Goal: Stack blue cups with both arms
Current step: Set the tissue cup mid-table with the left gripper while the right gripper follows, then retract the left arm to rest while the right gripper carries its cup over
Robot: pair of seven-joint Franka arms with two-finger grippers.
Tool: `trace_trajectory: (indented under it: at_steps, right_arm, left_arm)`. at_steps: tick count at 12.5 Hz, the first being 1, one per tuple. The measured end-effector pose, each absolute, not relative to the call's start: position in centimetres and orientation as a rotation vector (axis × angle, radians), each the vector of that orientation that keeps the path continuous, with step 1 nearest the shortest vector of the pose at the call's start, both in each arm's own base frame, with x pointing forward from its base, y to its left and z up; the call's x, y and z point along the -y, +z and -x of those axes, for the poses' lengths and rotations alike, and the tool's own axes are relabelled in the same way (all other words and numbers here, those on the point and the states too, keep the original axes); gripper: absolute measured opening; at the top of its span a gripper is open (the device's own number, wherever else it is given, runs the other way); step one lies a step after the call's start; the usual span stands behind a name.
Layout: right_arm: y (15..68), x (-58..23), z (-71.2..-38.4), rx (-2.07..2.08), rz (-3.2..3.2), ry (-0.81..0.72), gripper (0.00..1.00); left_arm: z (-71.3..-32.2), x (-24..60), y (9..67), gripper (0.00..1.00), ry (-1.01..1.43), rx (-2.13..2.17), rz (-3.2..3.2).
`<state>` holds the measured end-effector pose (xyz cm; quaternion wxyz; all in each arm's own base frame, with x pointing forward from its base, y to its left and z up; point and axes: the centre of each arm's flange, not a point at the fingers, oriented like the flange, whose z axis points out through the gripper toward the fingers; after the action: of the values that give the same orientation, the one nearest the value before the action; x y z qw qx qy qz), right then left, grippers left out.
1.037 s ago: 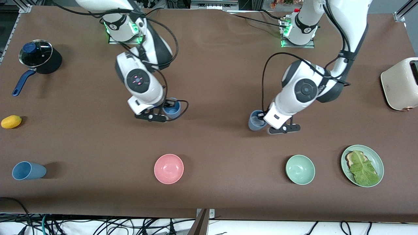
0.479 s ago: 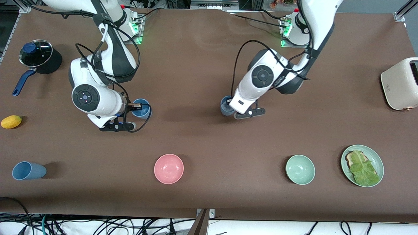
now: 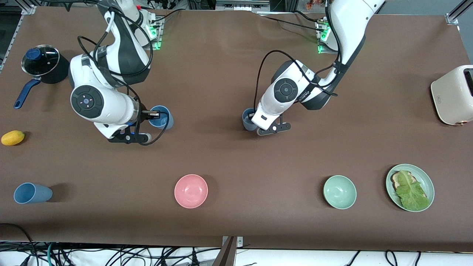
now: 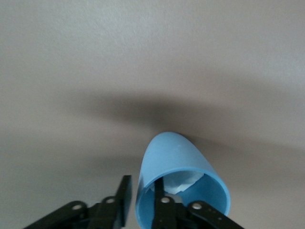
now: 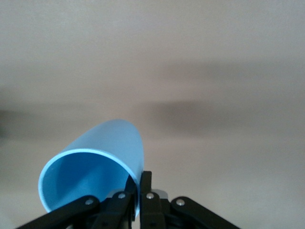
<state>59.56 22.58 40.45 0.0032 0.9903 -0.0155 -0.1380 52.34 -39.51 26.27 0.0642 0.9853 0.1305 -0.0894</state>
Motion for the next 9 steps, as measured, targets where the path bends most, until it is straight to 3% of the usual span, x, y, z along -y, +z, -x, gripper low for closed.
trace_trajectory:
  at_steps: [3,6,9]
  right_arm:
    - [40.9,-25.5,-58.6,0.133,-3.095,-0.419,0.04]
    - [42.1,-30.1,-56.9,0.260,-3.104,-0.413,0.04]
    - [43.2,-35.6,-54.1,0.356,-3.108,-0.421,0.04]
  left_arm:
    - [-53.1,38.8,28.4,0.64,-0.287,-0.408,-2.993]
    - [-54.8,35.6,36.5,0.99,-0.343,-0.451,-3.054]
    - [-57.1,31.2,44.7,1.00,-0.310,-0.341,-3.163]
